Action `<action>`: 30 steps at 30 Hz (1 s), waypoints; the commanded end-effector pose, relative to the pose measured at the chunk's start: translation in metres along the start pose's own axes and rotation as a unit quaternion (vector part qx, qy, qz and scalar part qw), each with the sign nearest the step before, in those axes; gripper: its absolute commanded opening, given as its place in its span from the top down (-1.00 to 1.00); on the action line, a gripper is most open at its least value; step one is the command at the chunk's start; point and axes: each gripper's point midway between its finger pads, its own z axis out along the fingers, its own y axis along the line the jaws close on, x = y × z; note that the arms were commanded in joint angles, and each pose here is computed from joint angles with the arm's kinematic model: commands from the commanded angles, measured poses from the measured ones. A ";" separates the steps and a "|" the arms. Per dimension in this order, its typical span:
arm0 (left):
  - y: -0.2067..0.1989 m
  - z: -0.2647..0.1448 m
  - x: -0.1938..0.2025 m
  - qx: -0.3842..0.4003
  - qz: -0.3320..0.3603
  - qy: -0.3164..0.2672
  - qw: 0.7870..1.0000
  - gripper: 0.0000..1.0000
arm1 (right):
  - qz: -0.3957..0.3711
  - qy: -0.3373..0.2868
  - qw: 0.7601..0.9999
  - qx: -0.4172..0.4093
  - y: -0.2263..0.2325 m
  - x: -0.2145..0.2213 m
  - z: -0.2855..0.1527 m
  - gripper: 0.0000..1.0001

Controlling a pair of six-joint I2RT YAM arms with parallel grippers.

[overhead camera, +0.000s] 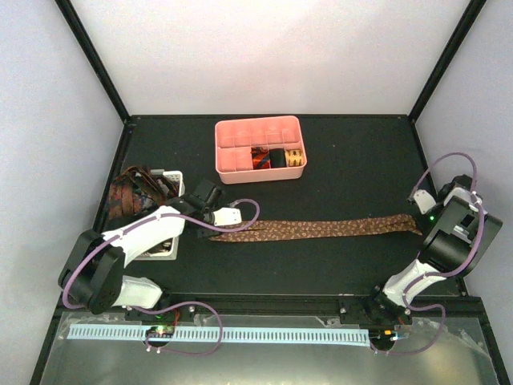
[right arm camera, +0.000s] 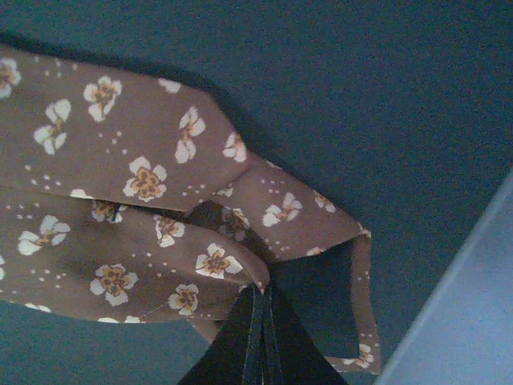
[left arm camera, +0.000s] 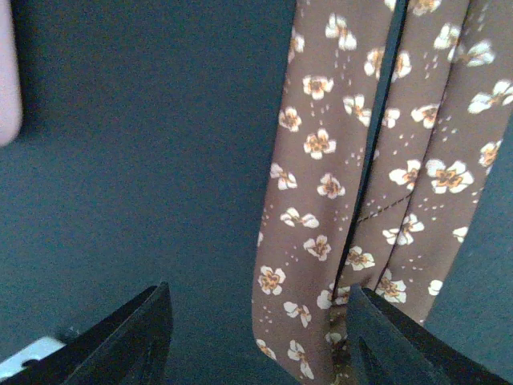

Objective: Roll the ties
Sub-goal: Flatten out the tie at the center of the board.

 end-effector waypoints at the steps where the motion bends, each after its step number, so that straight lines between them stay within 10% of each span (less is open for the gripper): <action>1: -0.006 -0.013 -0.027 0.058 -0.037 -0.048 0.996 -0.30 | -0.038 0.007 0.995 0.088 -0.047 -0.010 -0.018 0.97; 11: -0.031 -0.021 -0.073 0.164 -0.078 -0.139 0.973 -0.82 | -0.049 0.030 0.975 0.217 -0.103 -0.005 -0.052 0.93; 20: -0.050 -0.002 -0.098 0.197 -0.056 -0.129 0.970 -0.97 | -0.067 -0.069 0.983 0.155 -0.067 -0.038 -0.100 -0.44; 30: -0.066 0.022 -0.089 0.197 -0.039 -0.077 0.977 -0.98 | -0.244 -0.231 0.941 -0.033 0.097 -0.107 -0.120 -0.79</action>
